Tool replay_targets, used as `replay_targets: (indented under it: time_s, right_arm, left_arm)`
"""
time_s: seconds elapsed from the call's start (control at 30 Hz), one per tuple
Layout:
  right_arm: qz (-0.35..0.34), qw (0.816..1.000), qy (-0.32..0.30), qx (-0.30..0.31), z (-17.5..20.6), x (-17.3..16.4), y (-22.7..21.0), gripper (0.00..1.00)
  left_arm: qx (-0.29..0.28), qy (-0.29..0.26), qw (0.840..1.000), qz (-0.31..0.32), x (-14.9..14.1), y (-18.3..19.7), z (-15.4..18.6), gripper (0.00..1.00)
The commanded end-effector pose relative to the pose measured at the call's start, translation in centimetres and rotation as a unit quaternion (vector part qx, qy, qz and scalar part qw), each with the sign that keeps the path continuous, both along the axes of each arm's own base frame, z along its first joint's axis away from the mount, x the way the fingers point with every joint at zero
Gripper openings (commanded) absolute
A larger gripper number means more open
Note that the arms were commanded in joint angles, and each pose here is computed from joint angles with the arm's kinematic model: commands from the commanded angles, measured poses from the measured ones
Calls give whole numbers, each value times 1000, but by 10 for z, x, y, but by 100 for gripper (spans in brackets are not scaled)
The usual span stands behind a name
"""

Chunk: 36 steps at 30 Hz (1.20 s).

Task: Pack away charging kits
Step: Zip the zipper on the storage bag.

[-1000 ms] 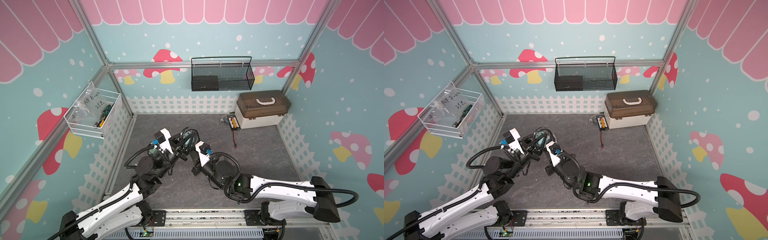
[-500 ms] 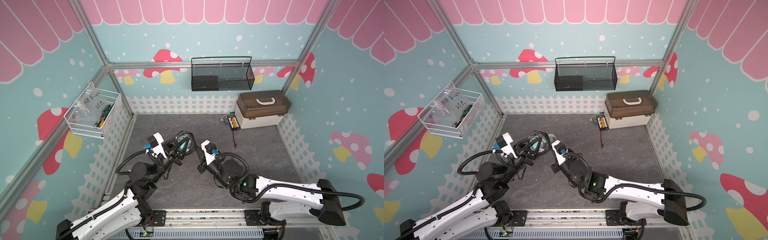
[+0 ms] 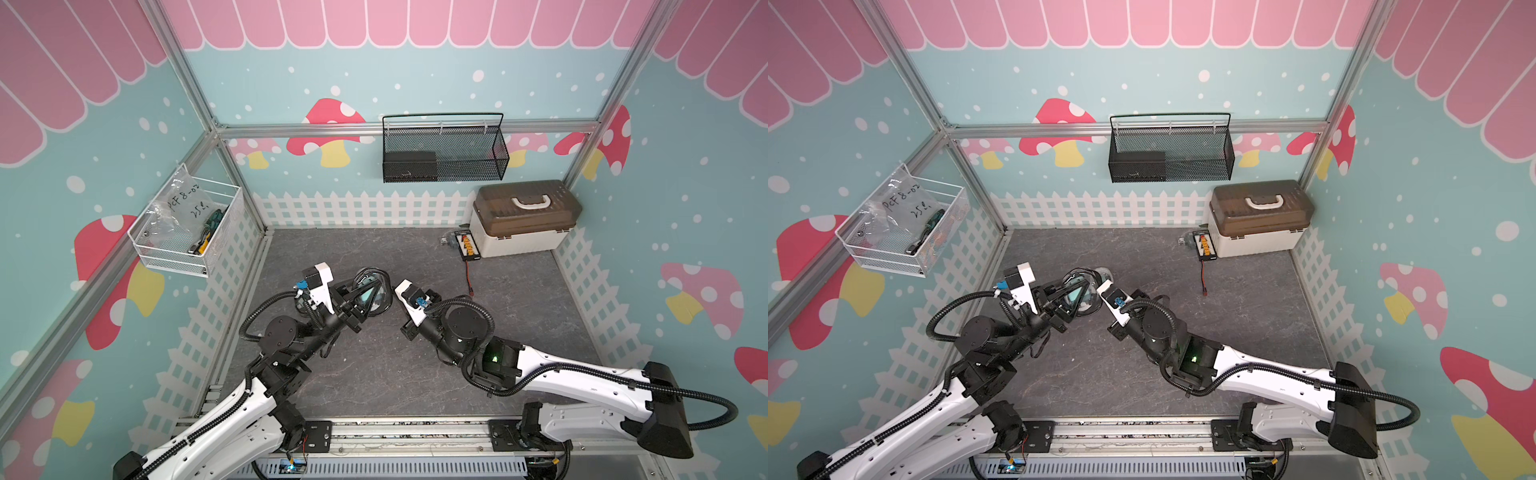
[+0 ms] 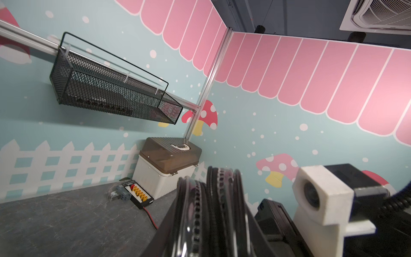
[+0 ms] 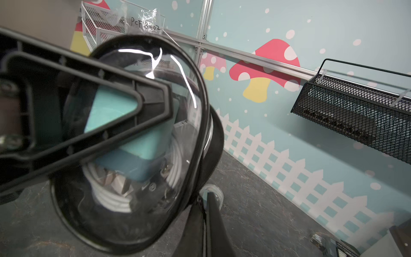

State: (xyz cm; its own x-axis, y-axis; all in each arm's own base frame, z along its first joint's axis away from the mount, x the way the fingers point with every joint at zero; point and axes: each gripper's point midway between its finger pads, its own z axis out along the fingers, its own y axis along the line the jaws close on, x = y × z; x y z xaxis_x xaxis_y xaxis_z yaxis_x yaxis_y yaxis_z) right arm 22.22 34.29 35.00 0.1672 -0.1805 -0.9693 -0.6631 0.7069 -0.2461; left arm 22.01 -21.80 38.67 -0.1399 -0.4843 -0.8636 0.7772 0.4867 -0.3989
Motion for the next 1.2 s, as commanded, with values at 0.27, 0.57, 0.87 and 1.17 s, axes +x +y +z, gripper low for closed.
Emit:
replay_targets:
  time_s: [0.27,0.57,0.87,1.17]
  right_arm:
    - [41,993,-111,3,86,-4,-16,0]
    - [87,986,-137,-28,113,-12,-8,0]
    - [93,987,-103,86,108,-16,-15,0]
    - [57,973,-91,204,110,-12,-36,0]
  left_arm:
    - [76,57,991,-90,-12,-28,-38,0]
    - [130,63,974,-174,-31,-48,-59,0]
    - [115,47,976,-179,-24,-56,-23,6]
    - [28,19,984,-173,-11,-58,23,47]
